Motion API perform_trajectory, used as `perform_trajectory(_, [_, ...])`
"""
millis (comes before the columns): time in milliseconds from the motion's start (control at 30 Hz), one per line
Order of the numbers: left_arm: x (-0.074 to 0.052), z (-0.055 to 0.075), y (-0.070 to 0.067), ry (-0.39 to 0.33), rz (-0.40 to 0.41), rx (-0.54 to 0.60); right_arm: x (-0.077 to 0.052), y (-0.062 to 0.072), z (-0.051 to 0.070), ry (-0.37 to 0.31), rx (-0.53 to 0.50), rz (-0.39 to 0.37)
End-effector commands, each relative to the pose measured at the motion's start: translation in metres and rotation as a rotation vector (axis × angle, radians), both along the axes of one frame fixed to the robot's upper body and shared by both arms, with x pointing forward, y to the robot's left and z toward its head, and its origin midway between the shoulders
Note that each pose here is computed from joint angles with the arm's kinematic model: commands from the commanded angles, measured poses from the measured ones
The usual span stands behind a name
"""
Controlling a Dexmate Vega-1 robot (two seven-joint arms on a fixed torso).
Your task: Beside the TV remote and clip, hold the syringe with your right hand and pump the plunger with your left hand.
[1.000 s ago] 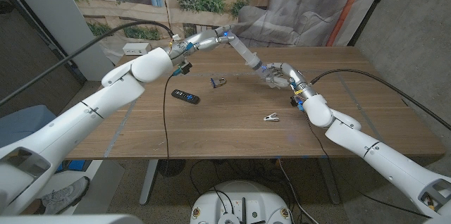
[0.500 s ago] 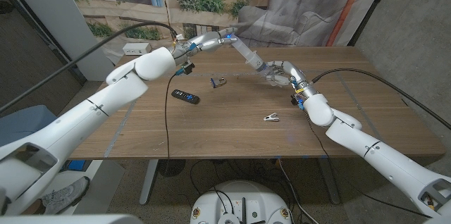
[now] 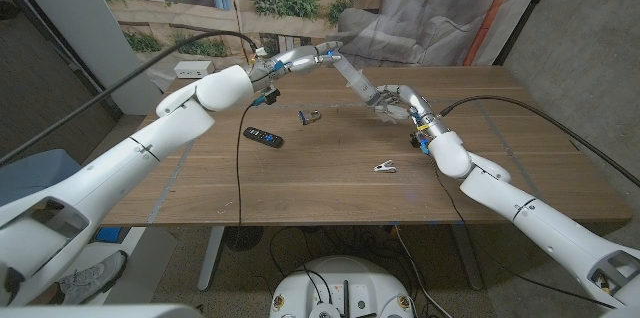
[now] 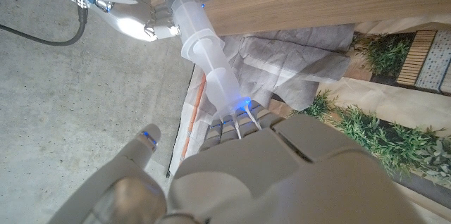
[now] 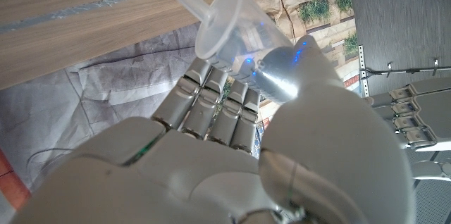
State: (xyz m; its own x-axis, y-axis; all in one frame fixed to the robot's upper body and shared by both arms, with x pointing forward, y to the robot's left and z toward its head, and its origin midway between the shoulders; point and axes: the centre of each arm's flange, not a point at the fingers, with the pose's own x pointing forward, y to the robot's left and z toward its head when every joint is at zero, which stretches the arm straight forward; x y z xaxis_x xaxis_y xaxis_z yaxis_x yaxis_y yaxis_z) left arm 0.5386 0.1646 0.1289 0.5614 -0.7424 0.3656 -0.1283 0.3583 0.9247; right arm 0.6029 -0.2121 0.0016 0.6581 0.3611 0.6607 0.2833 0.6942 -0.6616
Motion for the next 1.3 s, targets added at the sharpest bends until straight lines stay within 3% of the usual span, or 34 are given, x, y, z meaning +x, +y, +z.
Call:
perform_trajectory(33, [0.002, 0.001, -0.005, 0.003, -0.008, 0.016, 0.003, 0.008, 0.003, -0.005, -0.003, 0.027])
perform_trajectory(833, [-0.002, -0.005, -0.020, 0.015, -0.028, 0.048, -0.001, 0.011, 0.006, -0.019, -0.001, 0.051])
perform_trajectory(1300, [-0.009, -0.010, -0.022, 0.021, -0.023, 0.055, -0.003, 0.021, 0.012, -0.036, 0.010, 0.086])
